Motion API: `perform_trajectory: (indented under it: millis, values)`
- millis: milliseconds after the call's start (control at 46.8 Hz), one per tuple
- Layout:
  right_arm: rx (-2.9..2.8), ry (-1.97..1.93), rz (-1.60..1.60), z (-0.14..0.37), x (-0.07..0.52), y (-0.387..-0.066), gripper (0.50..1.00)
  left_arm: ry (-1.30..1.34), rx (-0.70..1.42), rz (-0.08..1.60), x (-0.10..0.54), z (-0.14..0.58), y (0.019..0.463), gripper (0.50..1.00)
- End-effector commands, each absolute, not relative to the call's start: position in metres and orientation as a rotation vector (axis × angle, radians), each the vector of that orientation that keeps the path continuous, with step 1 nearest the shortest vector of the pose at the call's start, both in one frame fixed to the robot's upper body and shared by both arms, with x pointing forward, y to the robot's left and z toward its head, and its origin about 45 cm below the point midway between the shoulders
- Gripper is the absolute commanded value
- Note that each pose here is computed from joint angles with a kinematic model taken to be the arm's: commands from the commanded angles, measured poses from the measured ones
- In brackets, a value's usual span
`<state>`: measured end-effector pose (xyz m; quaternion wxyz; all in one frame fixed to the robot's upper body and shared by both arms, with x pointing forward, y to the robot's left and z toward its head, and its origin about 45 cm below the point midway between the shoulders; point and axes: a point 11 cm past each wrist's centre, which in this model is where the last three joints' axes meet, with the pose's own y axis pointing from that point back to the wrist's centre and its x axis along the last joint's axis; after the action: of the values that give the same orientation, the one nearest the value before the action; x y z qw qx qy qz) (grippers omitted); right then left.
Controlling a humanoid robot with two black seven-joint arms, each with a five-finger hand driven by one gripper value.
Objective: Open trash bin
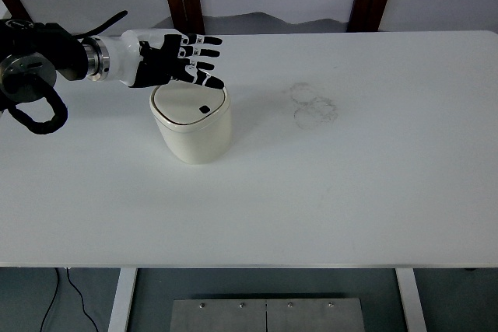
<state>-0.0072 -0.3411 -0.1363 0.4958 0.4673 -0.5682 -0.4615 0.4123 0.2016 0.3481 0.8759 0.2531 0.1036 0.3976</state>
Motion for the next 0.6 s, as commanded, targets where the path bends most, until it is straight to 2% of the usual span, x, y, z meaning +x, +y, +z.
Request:
perform_trajectory:
  millis: [0,577]
  values:
    - [1.132,-1.377,-1.118,-0.136,-0.007,-0.341,0.995,0.227,0.543,0.830,0.411,0.341,0.205,1.000]
    - [1.132,-1.377,-1.118,-0.136,-0.007,-0.341,0.995,0.288,0.559,0.833,0.405,0.312,0.210,1.000]
